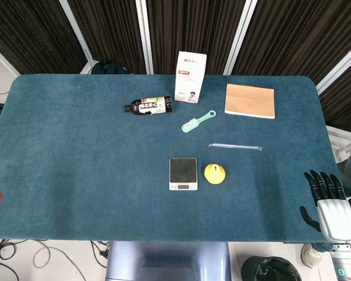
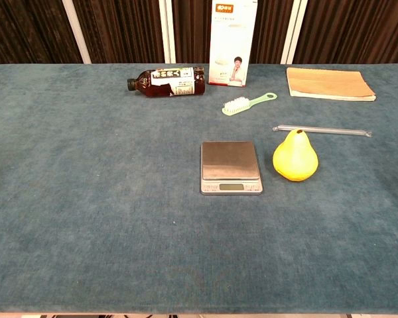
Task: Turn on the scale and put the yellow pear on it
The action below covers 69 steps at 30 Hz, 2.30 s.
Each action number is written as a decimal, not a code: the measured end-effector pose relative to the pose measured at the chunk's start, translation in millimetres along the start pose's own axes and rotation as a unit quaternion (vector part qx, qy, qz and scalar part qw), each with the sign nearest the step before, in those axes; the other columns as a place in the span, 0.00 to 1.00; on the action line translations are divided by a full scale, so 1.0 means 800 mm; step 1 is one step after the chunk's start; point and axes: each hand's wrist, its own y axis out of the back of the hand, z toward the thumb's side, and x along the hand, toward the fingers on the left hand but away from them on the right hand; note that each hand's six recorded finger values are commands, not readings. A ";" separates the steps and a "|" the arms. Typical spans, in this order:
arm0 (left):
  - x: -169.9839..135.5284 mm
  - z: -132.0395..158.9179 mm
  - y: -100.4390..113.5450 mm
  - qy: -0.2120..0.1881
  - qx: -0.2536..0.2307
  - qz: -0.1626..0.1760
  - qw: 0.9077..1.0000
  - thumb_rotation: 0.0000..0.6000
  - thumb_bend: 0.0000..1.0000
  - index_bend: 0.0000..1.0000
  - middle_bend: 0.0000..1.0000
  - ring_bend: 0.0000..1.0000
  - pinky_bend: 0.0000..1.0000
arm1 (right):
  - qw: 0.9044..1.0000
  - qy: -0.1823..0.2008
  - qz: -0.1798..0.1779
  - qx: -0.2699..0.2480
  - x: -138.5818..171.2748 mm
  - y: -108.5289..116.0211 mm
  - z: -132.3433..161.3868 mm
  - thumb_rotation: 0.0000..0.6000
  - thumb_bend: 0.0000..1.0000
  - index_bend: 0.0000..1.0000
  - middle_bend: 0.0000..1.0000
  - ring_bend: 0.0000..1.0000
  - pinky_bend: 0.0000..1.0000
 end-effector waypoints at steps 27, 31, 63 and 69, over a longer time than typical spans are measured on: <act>-0.003 -0.001 0.003 0.000 -0.003 0.000 1.000 1.00 0.01 0.10 0.00 0.00 0.08 | 1.000 -0.001 0.008 -0.023 0.007 0.003 0.006 1.00 0.41 0.00 0.10 0.12 0.08; -0.004 -0.001 0.002 -0.002 -0.004 -0.004 1.000 1.00 0.01 0.10 0.00 0.00 0.08 | 0.998 0.005 0.031 -0.055 0.012 -0.004 0.015 1.00 0.46 0.00 0.16 0.20 0.16; 0.000 -0.006 0.001 0.006 -0.007 -0.009 1.000 1.00 0.01 0.10 0.00 0.00 0.08 | 0.964 0.198 0.174 -0.030 -0.071 -0.089 0.275 1.00 0.85 0.08 0.78 0.80 0.74; 0.001 -0.007 0.002 0.006 -0.008 -0.010 1.000 1.00 0.01 0.10 0.00 0.00 0.08 | 0.956 0.218 0.197 -0.025 -0.069 -0.110 0.323 1.00 0.85 0.08 0.78 0.80 0.74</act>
